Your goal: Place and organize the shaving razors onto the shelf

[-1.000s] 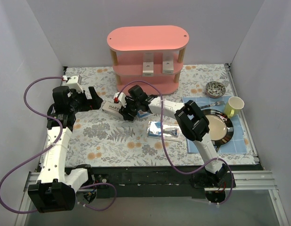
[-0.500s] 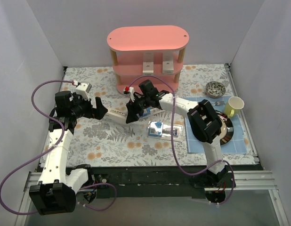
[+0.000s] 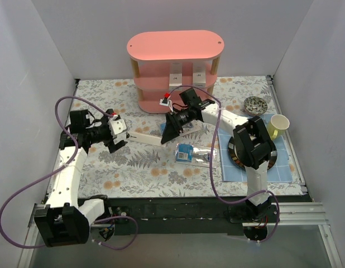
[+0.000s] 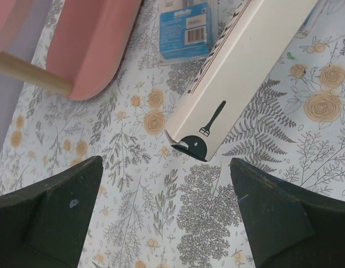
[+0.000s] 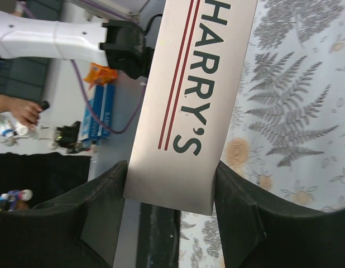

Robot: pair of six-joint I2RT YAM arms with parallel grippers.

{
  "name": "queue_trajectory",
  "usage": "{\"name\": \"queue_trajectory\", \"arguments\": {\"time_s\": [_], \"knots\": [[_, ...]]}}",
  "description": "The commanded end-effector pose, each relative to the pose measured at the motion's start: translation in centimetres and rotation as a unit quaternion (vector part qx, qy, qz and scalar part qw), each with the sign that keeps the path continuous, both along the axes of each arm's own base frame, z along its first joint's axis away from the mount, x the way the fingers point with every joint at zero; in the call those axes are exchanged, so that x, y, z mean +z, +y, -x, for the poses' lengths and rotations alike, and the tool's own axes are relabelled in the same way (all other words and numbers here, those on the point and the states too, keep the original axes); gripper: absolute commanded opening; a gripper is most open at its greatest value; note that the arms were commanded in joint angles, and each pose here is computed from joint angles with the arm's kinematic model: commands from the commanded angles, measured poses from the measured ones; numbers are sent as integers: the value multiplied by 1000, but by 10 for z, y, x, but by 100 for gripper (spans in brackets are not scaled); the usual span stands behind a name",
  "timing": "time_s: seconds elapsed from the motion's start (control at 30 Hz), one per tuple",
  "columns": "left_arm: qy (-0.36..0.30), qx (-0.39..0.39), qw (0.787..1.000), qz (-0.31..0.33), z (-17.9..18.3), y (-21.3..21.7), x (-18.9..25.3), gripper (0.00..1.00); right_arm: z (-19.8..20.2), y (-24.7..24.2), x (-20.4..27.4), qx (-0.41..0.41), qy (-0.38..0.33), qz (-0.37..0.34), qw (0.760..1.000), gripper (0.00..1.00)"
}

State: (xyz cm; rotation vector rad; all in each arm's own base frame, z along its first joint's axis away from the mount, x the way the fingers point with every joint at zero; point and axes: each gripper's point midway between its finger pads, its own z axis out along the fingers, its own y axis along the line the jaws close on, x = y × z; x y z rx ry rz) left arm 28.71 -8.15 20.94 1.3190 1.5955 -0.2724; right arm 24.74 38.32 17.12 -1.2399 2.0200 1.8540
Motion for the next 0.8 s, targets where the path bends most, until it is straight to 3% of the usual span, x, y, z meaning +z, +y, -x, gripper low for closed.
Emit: {"name": "queue_trajectory", "arguments": {"time_s": [0.0,0.27,0.63,0.77], "knots": [[-83,-97,992,-20,-5,-13,23,98,15,-12,49,36,72,-58,995,36],[-45,-151,987,18,-5,-34,25,98,14,-16,58,36,73,-67,994,36],[-10,-219,976,-7,22,-89,1,98,16,-18,63,32,61,-70,995,37],[23,-203,979,-2,16,-92,2,78,17,-20,59,27,49,-68,996,38]]}}
